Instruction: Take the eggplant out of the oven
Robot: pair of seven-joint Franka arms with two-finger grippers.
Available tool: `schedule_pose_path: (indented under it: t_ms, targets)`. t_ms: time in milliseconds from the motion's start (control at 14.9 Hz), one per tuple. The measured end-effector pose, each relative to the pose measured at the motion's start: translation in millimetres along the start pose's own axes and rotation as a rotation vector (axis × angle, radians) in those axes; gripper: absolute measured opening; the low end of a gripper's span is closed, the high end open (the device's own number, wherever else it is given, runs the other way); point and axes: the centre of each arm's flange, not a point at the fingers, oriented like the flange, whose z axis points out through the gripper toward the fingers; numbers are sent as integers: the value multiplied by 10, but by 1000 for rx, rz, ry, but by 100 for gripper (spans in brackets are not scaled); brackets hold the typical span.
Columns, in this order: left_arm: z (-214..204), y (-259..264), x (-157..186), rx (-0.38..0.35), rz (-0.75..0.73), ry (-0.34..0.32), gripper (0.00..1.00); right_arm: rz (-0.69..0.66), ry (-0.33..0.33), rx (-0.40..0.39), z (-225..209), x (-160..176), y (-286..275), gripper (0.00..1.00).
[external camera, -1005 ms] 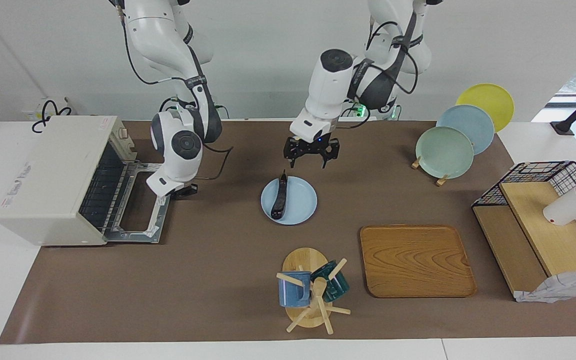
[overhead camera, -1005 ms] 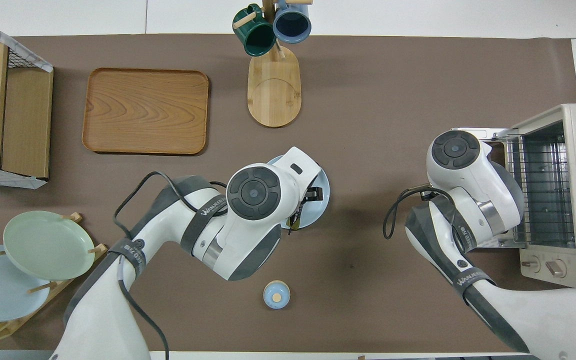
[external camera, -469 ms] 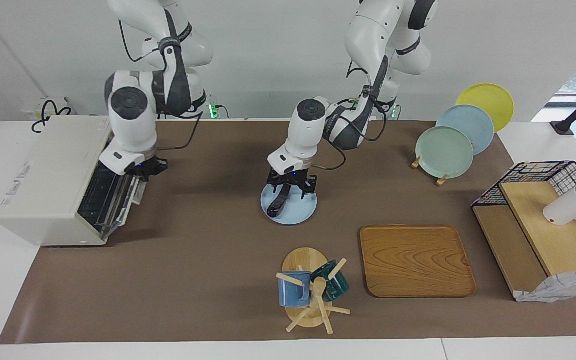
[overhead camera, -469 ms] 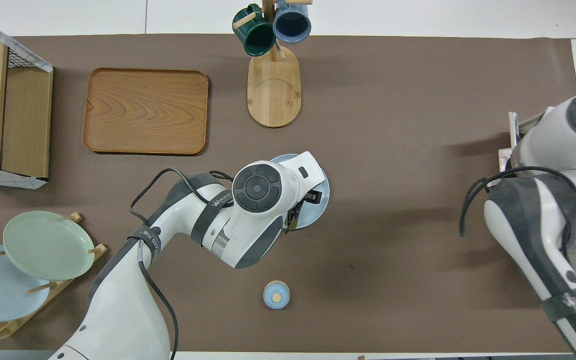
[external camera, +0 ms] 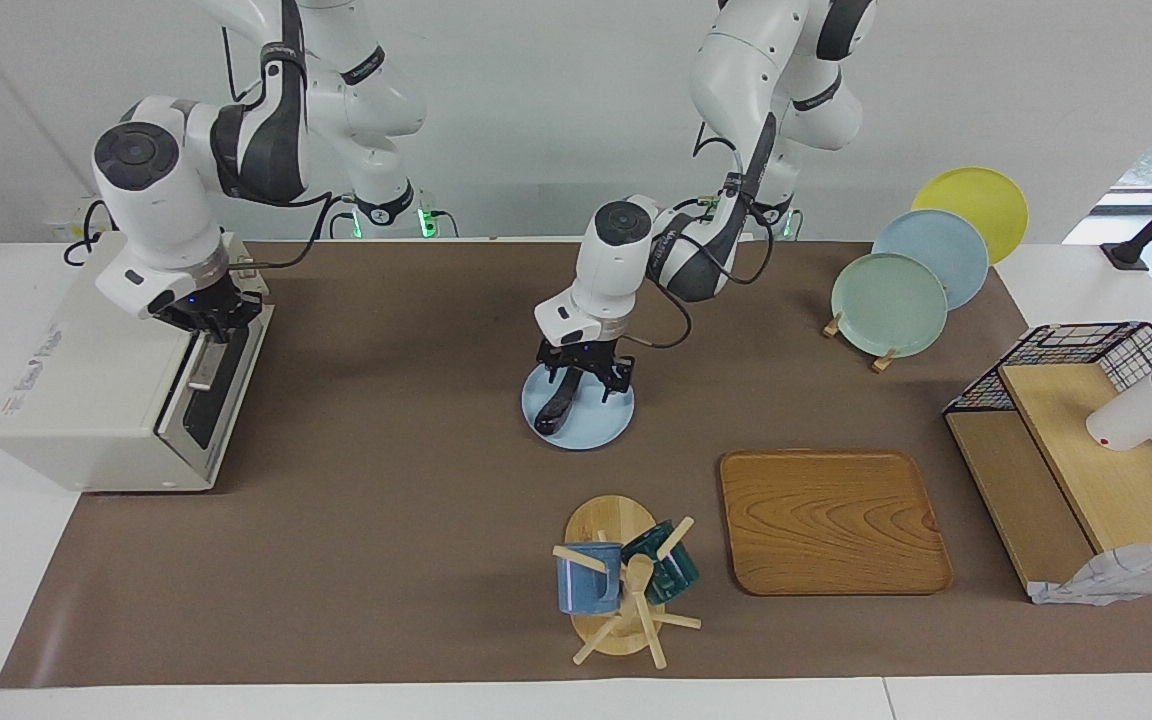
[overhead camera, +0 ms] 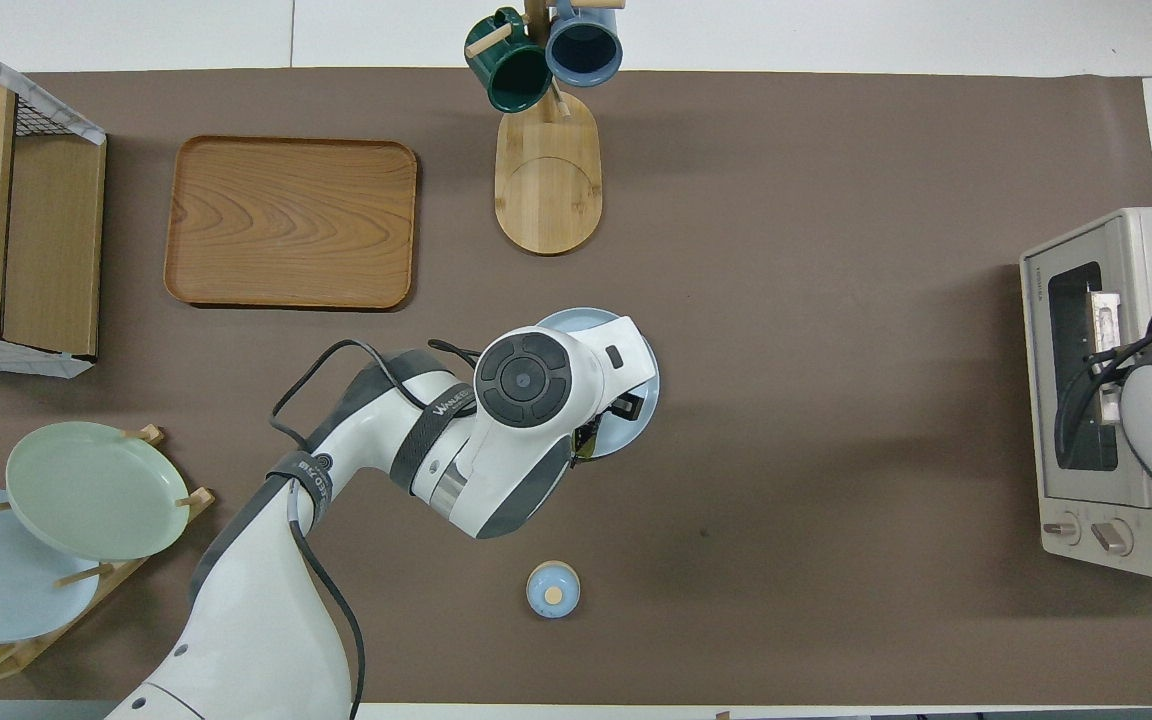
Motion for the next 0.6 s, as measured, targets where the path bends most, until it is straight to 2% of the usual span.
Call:
schedule_pose_path:
  t_ms: [67,134,268,402,469,603]
  targets:
    - [10,-1,-1,0,0,-1,88,17,0,29,-217,-56,44,26]
    - [18,-2,-2,1,-1,-2,76,28,10,46,-480,-120,79,35]
    - [8,8,5,-2,-7,1,53,39,55,71,-877,-195,100,39]
    - [-17,21,21,-5,-11,6,31,38,96,113,-1033,-172,60,57]
    - [-22,17,26,-5,-13,7,27,38,100,123,-1044,-151,29,67]
    - [-29,-22,41,-4,-20,7,27,39,97,126,-1041,-104,-64,87]
